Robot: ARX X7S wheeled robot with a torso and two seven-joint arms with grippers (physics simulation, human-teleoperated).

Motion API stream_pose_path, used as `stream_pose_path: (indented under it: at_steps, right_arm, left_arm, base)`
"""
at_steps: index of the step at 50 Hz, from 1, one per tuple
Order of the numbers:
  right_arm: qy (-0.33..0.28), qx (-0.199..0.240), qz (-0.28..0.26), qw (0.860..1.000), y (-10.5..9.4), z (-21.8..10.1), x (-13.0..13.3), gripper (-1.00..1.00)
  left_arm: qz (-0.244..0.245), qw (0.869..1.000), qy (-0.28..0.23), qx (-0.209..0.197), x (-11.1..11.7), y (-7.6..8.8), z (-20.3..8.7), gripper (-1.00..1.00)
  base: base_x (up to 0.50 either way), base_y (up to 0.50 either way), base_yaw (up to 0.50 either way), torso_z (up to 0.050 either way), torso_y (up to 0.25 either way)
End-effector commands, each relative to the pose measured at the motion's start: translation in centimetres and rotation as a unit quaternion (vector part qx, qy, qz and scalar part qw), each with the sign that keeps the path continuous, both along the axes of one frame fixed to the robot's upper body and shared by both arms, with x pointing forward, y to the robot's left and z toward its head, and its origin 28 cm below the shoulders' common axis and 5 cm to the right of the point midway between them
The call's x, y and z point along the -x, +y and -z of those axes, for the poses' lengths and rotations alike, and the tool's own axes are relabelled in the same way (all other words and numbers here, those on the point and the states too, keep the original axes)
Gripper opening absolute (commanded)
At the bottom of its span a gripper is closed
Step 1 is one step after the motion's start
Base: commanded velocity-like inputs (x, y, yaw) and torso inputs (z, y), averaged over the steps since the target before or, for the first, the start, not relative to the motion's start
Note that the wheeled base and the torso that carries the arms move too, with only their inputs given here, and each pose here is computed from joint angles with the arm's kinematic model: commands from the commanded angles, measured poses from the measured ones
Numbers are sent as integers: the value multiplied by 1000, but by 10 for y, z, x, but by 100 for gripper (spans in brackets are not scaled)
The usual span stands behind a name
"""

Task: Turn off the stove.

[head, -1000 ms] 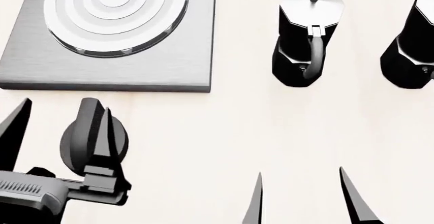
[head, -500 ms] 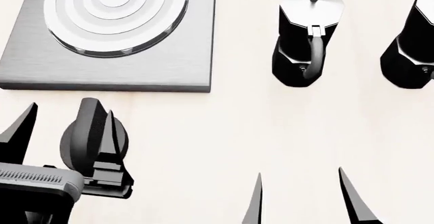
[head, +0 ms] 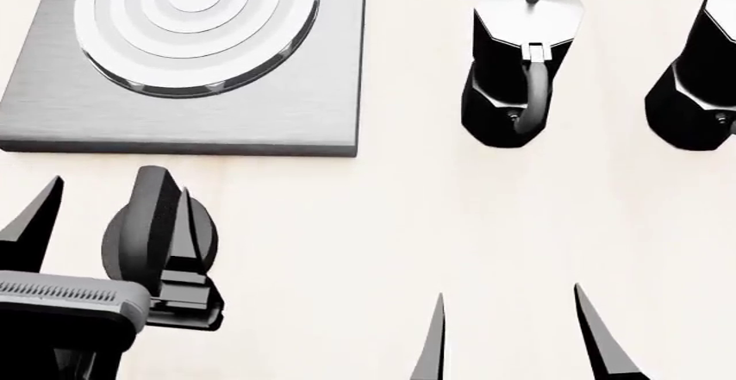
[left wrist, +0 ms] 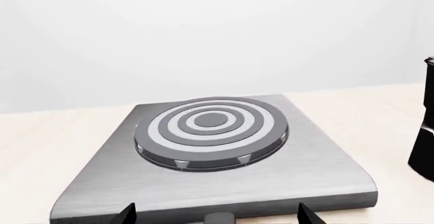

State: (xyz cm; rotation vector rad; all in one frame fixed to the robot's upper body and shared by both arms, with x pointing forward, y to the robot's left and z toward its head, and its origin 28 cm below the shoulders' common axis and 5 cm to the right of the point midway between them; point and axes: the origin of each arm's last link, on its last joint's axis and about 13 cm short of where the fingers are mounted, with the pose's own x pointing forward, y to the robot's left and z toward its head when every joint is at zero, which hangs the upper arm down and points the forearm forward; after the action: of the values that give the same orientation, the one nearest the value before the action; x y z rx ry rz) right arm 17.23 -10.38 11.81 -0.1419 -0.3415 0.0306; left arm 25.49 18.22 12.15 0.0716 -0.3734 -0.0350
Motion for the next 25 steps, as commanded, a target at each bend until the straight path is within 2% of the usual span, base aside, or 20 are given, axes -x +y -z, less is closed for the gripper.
stream_pose_path:
  at_steps: [1,25]
  right_arm:
    - [-7,1,4,1000,-2,-1,-2,100]
    - [-6,1,4,1000,-2,0,-2,100]
  left_arm:
    - [-1,1000,-3,4,-3,1,-1,100]
    - [-10,1000,2,4,-6,3,4,100]
  base:
    - [0,0,0,0,0]
    - [0,0,0,0,0]
